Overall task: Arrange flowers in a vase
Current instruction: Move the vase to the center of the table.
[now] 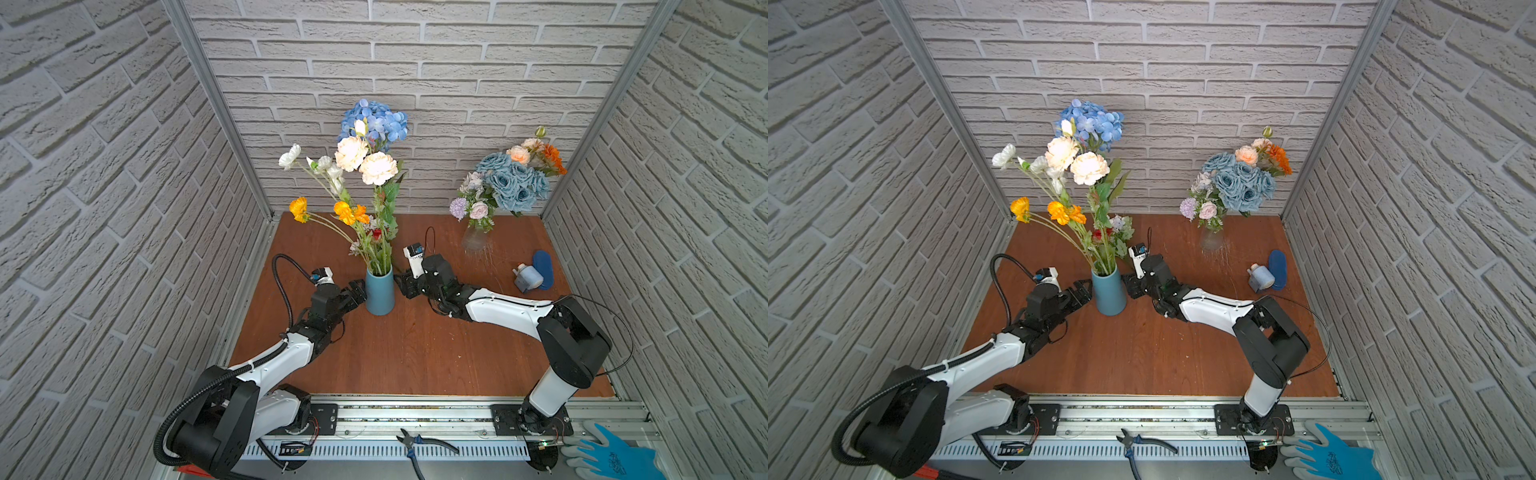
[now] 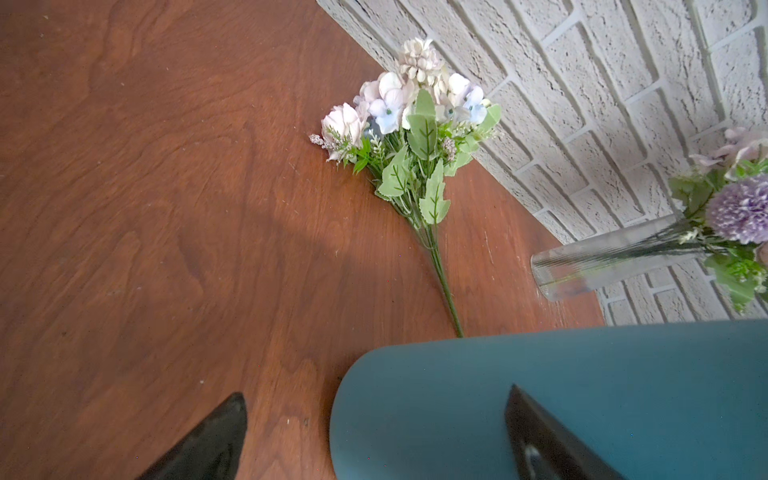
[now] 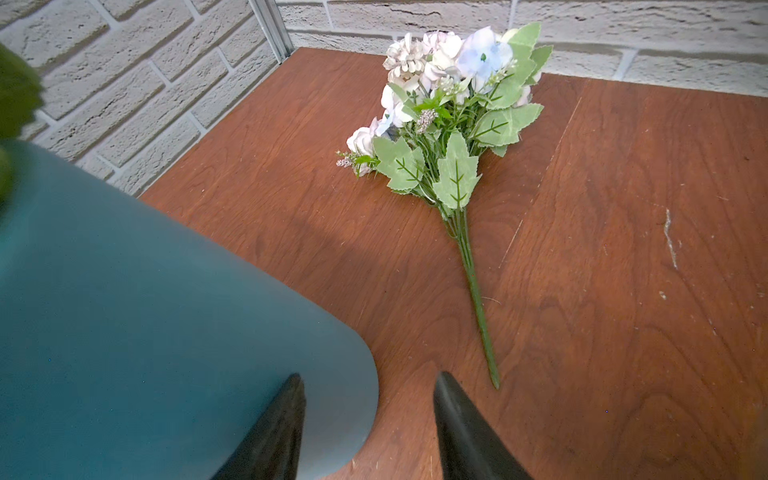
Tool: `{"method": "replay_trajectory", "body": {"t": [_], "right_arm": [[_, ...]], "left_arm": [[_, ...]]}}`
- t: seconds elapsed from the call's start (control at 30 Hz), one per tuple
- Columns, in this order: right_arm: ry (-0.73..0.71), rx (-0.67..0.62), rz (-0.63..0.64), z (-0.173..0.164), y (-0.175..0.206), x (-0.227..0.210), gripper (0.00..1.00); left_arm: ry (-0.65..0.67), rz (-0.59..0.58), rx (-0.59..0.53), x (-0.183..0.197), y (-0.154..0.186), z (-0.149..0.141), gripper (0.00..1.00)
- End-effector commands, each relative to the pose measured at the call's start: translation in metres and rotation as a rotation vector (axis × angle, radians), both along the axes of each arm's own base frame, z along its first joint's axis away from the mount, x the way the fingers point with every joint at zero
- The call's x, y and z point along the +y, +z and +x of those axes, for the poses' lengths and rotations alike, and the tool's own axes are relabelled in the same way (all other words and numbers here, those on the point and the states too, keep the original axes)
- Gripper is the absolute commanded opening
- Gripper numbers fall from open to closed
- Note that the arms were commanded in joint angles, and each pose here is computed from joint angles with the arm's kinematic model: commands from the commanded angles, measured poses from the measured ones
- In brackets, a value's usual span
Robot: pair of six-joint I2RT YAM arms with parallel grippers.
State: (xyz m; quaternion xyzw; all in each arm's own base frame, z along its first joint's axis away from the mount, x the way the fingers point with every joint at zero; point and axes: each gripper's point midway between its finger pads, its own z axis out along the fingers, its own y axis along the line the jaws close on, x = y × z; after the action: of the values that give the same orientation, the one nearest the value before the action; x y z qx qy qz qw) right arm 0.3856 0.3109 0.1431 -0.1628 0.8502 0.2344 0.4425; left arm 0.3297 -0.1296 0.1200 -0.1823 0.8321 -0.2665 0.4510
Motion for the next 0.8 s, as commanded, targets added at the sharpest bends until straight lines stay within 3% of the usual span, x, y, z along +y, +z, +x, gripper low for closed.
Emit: {"method": "replay_trajectory", "body": {"t": [0.0,0.37,0.47,0.6,0.77], "right_arm": [[0.070,-0.012,0.053,-0.010,0.005,0.013,0.51],[0.096,0.000,0.064,-0.032,0.007,0.014,0.51],[0.001,0.005,-0.034,-0.023,0.002,-0.008,0.51],[0.006,0.050,-0.198,-0.012,-0.006,-0.024,0.52],[0.019,0.120,-0.266,0.017,-0.014,-0.030,0.52]], "left_arm": [[-0.018,-0.004,-0.087,-0.008,0.027,0.013,0.97],[0.022,0.074,-0.071,0.012,0.029,0.012,0.98],[0.049,0.091,-0.071,0.025,0.032,0.007,0.98],[0.074,0.095,-0.086,0.041,0.041,0.004,0.98],[0.060,0.077,-0.119,0.049,0.054,0.006,0.98]]}}
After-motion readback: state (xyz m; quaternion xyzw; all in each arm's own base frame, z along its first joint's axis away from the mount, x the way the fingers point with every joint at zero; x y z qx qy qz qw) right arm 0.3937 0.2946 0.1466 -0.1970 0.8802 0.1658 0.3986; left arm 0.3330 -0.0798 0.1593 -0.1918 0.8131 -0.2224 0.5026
